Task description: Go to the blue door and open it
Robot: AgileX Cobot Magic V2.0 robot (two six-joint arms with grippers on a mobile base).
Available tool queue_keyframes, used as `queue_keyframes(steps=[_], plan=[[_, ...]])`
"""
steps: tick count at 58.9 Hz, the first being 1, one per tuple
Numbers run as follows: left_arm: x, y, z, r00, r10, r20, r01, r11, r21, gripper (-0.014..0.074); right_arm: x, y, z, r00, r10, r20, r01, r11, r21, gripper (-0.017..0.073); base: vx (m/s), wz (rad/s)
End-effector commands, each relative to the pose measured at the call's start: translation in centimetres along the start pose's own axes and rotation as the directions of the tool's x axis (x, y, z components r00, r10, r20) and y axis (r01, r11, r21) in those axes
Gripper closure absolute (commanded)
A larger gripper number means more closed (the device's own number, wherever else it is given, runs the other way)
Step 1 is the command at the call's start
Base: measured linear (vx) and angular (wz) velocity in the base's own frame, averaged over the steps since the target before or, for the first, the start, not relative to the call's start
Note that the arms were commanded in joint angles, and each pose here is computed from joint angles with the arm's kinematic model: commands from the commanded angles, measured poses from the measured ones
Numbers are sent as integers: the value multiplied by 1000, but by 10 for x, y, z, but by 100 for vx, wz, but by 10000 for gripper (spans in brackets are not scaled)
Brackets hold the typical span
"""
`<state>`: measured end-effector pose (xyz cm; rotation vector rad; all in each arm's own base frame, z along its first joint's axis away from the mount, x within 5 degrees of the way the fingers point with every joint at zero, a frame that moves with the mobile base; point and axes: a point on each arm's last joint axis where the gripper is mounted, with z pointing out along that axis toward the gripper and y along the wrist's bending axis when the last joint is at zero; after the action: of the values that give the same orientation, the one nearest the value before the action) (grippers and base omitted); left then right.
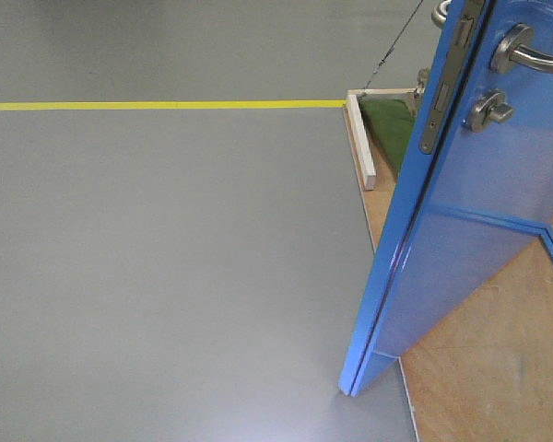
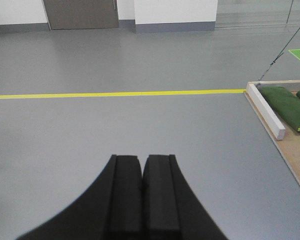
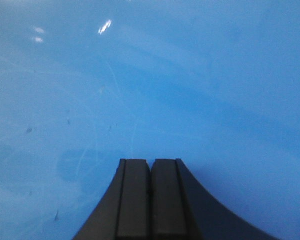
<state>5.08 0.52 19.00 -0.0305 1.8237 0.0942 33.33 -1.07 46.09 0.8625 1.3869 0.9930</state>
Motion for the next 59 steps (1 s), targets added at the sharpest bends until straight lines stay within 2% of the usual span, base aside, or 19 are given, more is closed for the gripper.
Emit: queue_keyframes(steps=[1, 59], plan=[[-17, 0, -5, 992, -9, 124, 8, 1000, 7, 521, -7, 20, -11, 999, -13, 40, 16, 998, -60, 551, 8, 4], [-17, 0, -5, 992, -9, 124, 8, 1000, 7, 521, -7, 20, -11, 999, -14, 40, 17, 998, -60, 551, 14, 10]])
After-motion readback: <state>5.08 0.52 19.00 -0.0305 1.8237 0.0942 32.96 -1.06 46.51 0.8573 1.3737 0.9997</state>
